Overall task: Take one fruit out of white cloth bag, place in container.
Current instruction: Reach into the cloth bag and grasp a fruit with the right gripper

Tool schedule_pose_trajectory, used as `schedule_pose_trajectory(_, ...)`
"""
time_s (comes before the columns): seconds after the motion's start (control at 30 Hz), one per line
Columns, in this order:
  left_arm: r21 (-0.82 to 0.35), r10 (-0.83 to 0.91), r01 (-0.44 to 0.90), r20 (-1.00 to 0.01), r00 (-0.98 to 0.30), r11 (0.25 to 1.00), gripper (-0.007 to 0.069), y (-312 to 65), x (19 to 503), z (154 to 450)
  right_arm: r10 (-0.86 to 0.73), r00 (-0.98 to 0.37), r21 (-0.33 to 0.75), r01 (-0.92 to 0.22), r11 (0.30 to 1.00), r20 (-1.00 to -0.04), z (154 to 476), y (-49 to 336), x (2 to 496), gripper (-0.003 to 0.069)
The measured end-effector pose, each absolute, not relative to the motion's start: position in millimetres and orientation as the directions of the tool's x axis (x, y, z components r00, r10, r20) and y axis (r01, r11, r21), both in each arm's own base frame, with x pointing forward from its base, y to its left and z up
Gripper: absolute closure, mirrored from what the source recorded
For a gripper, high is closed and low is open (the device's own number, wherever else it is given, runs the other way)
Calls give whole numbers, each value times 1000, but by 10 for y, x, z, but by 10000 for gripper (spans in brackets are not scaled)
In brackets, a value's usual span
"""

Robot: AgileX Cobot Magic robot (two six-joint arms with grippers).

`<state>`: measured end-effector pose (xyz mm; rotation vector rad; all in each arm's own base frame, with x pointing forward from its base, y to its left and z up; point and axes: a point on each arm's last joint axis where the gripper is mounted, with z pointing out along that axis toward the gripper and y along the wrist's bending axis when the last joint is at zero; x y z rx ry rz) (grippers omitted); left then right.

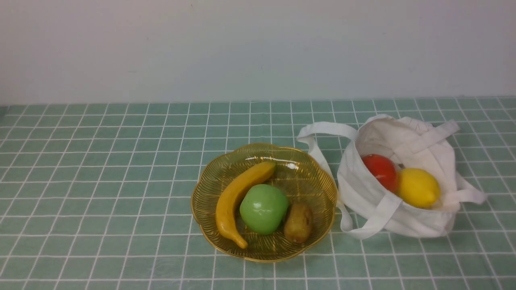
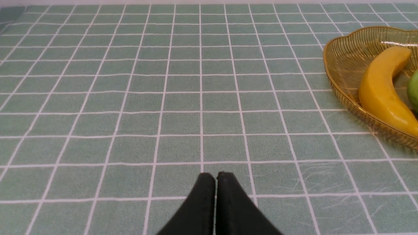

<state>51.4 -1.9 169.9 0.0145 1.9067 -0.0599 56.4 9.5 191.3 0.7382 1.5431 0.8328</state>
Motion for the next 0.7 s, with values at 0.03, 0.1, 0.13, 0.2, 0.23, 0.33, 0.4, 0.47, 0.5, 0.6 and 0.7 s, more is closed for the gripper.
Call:
schedule_pose_trajectory(0.03, -35, -20, 40, -944, -331, 999, 633, -19, 514, 1699, 833, -125, 839, 3, 544, -539, 1914, 95, 564, 673)
schedule_pose_trajectory(0.1, -35, -20, 40, -944, -331, 999, 633, -19, 514, 1699, 839, -124, 845, 2, 534, -530, 1917, 95, 564, 673)
schedule_pose_trajectory(0.13, -35, -20, 40, -944, -331, 999, 633, -19, 514, 1699, 849, -121, 855, 1, 518, -514, 1921, 95, 564, 673)
schedule_pose_trajectory(0.2, -35, -20, 40, -944, -331, 999, 633, -19, 514, 1699, 870, -108, 876, -5, 483, -480, 1935, 89, 566, 673)
schedule_pose_trajectory(0.23, -35, -20, 40, -944, -331, 999, 633, -19, 514, 1699, 872, -98, 877, -10, 481, -479, 1943, 83, 566, 673)
schedule_pose_trajectory(0.33, -35, -20, 40, -944, -331, 999, 633, -19, 514, 1699, 812, -53, 813, -78, 577, -581, 2167, 81, 537, 673)
schedule_pose_trajectory(0.4, -35, -20, 40, -944, -331, 999, 633, -19, 514, 1699, 735, 23, 726, -140, 673, -678, 2434, 72, 482, 673)
schedule_pose_trajectory(0.47, -35, -20, 40, -944, -331, 999, 633, -19, 514, 1699, 619, 101, 599, -173, 782, -779, 2712, 69, 430, 673)
schedule_pose_trajectory(0.5, -35, -20, 40, -944, -331, 999, 633, -19, 514, 1699, 567, 126, 543, -179, 820, -814, 2855, 71, 415, 673)
schedule_pose_trajectory(0.6, -35, -20, 40, -944, -331, 999, 633, -19, 514, 1699, 402, 56, 389, -161, 907, -914, 3127, 115, 562, 673)
schedule_pose_trajectory(0.7, -35, -20, 40, -944, -331, 999, 633, -19, 514, 1699, 299, -132, 319, -162, 934, -945, 3211, 178, 848, 673)
